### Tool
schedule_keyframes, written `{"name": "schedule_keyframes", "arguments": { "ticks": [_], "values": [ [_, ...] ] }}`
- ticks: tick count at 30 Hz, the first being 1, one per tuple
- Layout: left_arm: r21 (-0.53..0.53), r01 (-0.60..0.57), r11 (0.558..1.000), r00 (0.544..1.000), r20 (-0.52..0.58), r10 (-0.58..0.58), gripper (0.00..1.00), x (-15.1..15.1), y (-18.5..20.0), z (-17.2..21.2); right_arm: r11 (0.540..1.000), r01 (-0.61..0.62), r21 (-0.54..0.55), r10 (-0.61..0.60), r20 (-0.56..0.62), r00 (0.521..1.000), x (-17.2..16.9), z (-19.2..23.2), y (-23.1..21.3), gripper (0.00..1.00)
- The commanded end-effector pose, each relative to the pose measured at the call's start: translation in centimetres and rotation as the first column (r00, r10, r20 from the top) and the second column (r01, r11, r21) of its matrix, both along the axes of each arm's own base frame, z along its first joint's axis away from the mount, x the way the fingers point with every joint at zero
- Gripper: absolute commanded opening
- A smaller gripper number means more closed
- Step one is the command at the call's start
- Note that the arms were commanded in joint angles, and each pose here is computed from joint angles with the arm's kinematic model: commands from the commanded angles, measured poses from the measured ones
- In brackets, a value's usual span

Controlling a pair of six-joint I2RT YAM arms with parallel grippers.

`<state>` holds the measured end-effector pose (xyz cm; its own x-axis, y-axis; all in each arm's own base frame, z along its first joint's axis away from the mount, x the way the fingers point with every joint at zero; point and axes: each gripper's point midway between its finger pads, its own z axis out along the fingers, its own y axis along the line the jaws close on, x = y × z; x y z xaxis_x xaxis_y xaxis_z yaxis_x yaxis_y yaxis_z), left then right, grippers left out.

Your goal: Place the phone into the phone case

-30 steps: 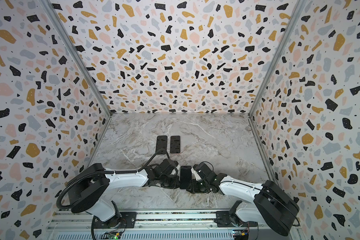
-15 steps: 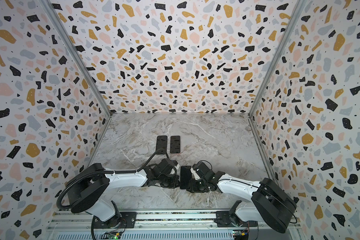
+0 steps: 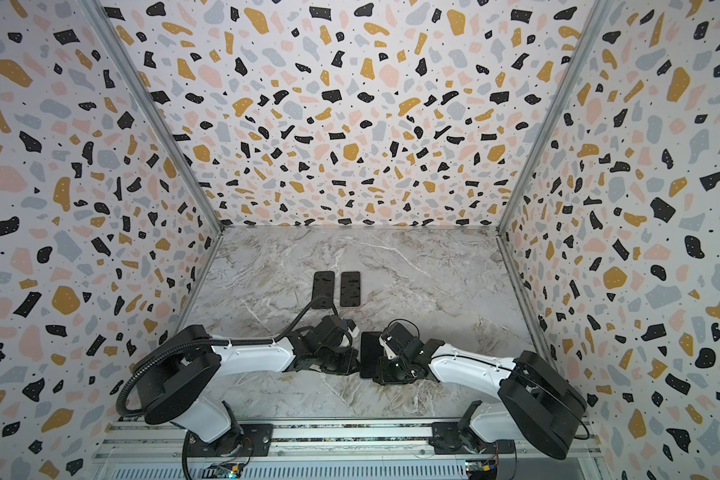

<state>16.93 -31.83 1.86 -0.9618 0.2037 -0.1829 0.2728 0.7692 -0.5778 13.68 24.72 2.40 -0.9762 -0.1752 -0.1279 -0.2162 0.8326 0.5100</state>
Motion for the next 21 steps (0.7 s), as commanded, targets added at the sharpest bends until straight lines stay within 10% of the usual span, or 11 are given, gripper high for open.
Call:
{"name": "schedule_keyframes", "arguments": {
  "ticks": [1, 21],
  "values": [
    [0.361, -0.023, 0.932, 0.998, -0.045, 0.042, 0.04, -1.9, 7.3, -8.1, 0.994, -0.077, 0.072, 0.071, 0.083, 0.994, 0.7, 0.2, 3.2, 0.36],
    [0.287, -0.112, 0.951, 0.992, 0.095, 0.088, 0.32, 1.0, 6.7, -1.3, 0.998, 0.002, 0.057, -0.011, 0.159, 0.987, 2.6, 3.2, 1.3, 0.44]
  ]
}}
